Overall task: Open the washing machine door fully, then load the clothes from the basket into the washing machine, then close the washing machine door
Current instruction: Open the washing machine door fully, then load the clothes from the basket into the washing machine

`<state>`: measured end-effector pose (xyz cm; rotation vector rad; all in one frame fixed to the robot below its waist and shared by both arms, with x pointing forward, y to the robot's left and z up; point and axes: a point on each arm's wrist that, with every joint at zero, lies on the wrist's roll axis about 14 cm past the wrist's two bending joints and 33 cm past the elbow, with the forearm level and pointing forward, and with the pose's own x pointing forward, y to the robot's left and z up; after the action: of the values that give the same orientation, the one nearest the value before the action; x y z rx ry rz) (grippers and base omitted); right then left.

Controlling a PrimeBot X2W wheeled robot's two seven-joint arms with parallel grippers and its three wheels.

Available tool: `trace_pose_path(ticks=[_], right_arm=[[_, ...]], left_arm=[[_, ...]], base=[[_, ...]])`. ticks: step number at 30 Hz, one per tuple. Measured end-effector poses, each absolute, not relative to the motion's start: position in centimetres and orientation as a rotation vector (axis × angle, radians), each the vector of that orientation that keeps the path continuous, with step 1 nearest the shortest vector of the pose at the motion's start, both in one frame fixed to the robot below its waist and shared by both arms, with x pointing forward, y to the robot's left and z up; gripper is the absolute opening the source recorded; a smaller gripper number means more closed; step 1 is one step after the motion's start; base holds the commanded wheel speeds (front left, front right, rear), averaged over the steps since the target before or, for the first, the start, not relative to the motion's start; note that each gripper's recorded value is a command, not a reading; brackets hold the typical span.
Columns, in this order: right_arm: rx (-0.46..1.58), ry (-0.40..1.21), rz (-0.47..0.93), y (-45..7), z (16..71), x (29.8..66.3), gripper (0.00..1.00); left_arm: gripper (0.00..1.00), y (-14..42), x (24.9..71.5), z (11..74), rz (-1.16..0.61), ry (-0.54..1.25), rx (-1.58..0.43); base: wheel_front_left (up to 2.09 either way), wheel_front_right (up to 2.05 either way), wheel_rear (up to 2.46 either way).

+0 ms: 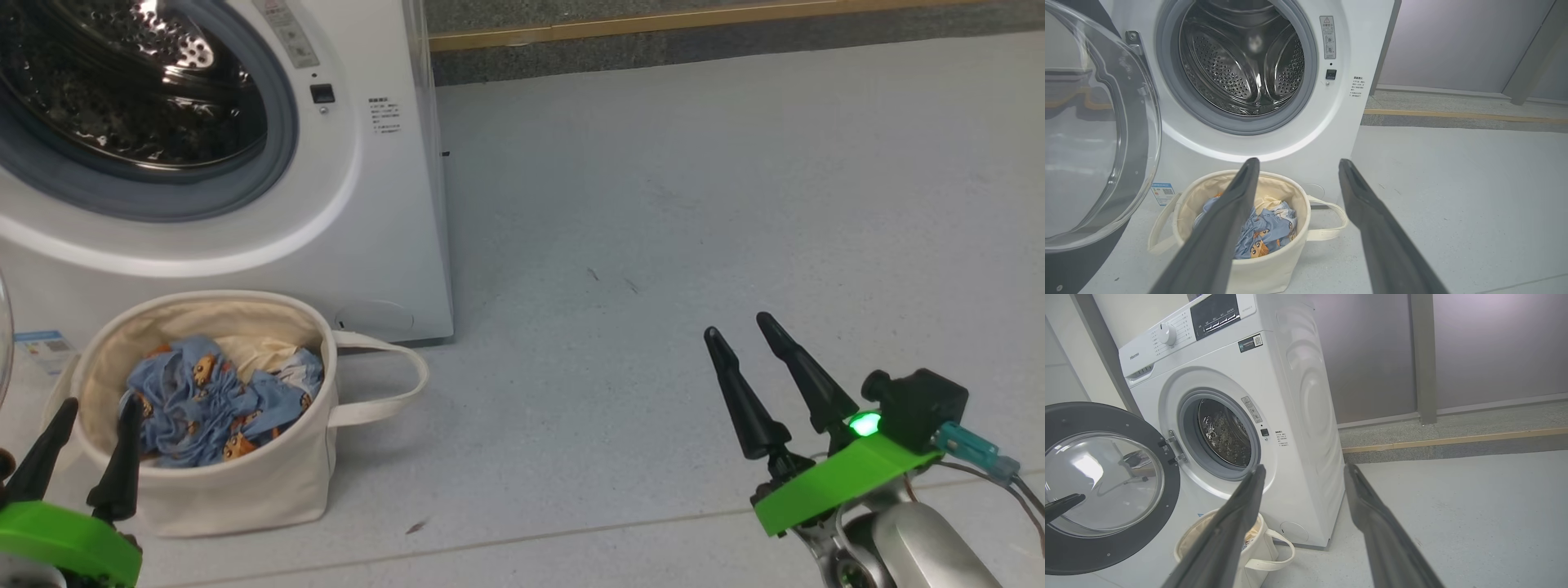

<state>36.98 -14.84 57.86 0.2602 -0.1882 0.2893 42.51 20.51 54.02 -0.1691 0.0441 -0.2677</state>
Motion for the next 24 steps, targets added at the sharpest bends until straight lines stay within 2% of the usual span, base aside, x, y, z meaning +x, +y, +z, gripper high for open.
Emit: trace_pose_path(ticks=[24], right_arm=[[0.270,-0.207,0.277,-15.38,58.23,36.47,1.00]], left_arm=[[1.00,19.77,41.81,54.40,-0.304,0.043,-0.180]], base=[[0.00,0.00,0.00]])
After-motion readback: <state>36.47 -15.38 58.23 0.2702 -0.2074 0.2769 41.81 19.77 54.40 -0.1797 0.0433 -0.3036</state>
